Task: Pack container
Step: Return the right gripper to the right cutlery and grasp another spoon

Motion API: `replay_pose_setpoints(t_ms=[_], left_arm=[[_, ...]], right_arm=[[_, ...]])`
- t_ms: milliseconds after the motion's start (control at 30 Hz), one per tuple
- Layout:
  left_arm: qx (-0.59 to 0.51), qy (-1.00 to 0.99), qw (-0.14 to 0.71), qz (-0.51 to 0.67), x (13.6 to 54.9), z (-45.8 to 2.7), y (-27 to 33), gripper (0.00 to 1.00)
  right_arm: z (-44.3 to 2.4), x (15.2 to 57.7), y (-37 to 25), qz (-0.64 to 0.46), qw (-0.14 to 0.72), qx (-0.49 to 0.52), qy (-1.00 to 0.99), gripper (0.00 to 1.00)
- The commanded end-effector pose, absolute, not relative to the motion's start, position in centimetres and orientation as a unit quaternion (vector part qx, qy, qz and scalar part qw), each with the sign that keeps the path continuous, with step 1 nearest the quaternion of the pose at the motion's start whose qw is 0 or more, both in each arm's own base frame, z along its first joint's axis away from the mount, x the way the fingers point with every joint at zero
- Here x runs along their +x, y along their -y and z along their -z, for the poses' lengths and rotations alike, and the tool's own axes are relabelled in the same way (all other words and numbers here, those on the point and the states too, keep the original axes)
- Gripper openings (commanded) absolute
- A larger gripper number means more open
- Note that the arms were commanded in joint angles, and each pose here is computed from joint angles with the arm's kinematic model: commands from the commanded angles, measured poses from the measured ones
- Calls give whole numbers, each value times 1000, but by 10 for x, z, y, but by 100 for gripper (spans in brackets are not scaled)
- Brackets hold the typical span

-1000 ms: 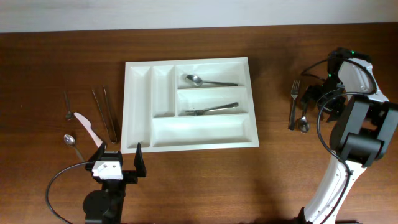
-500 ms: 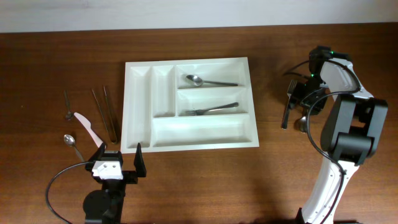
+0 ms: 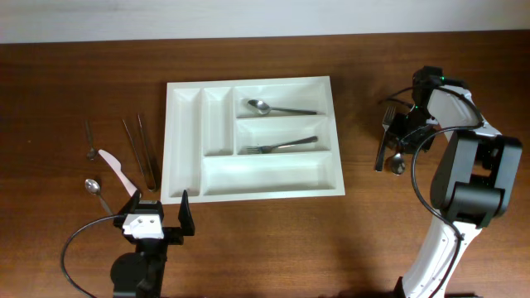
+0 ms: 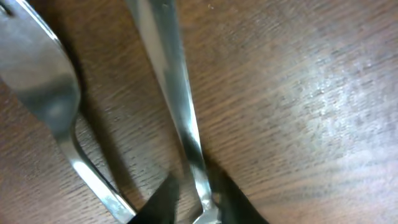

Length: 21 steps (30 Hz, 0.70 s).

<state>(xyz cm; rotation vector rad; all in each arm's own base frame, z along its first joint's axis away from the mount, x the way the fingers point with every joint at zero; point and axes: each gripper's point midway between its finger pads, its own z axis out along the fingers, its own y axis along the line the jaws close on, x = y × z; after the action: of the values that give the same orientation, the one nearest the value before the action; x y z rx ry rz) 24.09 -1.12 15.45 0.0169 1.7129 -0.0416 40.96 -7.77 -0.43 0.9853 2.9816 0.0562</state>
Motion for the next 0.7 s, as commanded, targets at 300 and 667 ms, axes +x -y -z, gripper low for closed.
replay_pose_setpoints(t_ms=[300,667], left_arm=[[17,-754,657,17,241,-154,13,99],[17,-754,657,17,241,-154,13,99]], right_arm=[[48,380,78,3,-60,319,-946,4],[16,405,83,0,-39,305,-952,4]])
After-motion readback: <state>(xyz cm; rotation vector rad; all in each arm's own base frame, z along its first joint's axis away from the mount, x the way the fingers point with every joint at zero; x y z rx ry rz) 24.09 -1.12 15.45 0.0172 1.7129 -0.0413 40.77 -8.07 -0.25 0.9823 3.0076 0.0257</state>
